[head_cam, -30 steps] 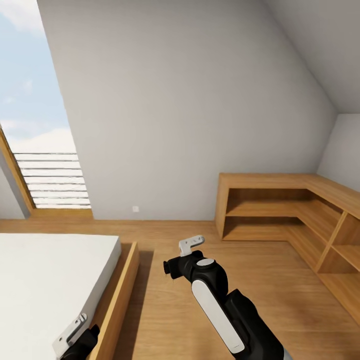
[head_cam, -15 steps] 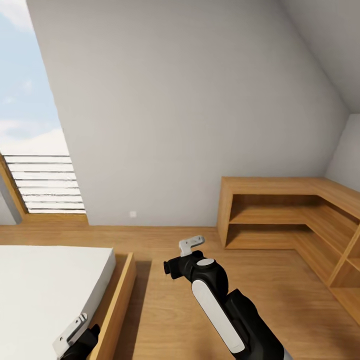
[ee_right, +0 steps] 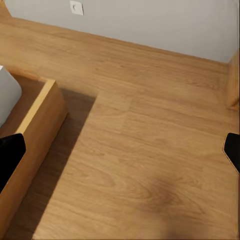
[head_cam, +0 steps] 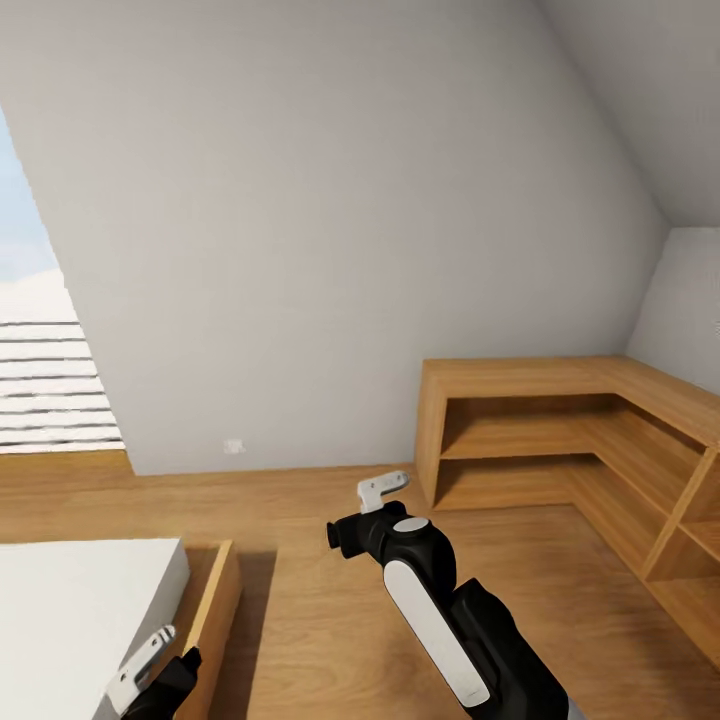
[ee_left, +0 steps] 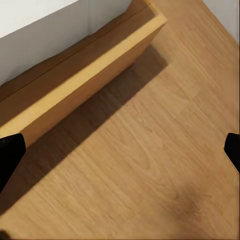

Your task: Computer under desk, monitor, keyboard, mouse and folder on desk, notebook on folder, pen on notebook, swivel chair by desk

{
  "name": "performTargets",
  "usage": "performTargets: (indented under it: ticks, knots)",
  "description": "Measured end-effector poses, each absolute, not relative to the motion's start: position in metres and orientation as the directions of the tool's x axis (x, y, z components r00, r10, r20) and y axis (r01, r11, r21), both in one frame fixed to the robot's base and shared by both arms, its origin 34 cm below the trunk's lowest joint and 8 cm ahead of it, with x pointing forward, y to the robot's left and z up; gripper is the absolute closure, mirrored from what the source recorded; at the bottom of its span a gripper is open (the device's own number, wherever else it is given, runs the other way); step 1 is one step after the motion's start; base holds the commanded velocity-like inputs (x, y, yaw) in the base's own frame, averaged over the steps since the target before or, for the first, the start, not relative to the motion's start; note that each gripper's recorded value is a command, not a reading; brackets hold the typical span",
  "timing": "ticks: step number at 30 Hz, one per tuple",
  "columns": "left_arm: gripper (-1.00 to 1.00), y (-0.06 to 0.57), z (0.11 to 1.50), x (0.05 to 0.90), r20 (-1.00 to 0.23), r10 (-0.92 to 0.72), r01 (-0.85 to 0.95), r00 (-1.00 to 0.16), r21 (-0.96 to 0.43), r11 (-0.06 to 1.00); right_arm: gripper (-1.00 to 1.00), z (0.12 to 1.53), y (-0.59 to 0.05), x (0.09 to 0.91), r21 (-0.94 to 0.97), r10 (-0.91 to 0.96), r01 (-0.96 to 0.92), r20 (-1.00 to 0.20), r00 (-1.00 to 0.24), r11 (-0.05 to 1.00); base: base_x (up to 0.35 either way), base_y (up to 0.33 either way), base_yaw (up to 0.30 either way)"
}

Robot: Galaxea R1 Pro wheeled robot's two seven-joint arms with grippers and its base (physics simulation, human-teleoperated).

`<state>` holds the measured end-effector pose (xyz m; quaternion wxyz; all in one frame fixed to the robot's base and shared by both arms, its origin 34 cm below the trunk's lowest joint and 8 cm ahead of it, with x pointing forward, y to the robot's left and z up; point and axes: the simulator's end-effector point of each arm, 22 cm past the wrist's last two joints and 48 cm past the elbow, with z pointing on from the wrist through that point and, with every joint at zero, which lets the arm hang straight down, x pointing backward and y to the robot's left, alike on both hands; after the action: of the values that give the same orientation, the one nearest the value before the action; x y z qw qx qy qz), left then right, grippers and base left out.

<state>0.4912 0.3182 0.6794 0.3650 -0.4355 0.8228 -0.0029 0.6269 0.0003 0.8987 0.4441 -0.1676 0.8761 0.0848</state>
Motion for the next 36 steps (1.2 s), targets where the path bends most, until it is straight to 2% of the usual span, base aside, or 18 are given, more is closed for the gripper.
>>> performTargets:
  ticks: [20,26,36]
  knots:
    - [-1.00,0.317,0.679,0.492,-0.598,-0.718,-0.710,-0.357,-0.326,0.624,-1.00,0.900,-0.002,0.630,0.011,-0.202,-0.360,-0.812,-0.547,0.933,0.342,0.000,-0.033]
    - [-1.00,0.307,0.683,0.500,-0.596,-0.716,-0.671,-0.364,-0.366,0.645,-1.00,0.899,-0.005,0.630,0.014,-0.198,-0.354,-0.809,-0.554,0.935,0.335,0.067,-0.223]
    - [-1.00,0.289,0.683,0.513,-0.585,-0.714,-0.604,-0.384,-0.426,0.674,-1.00,0.902,-0.044,0.651,0.065,-0.097,-0.249,-0.804,-0.587,0.966,0.286,0.112,-0.290]
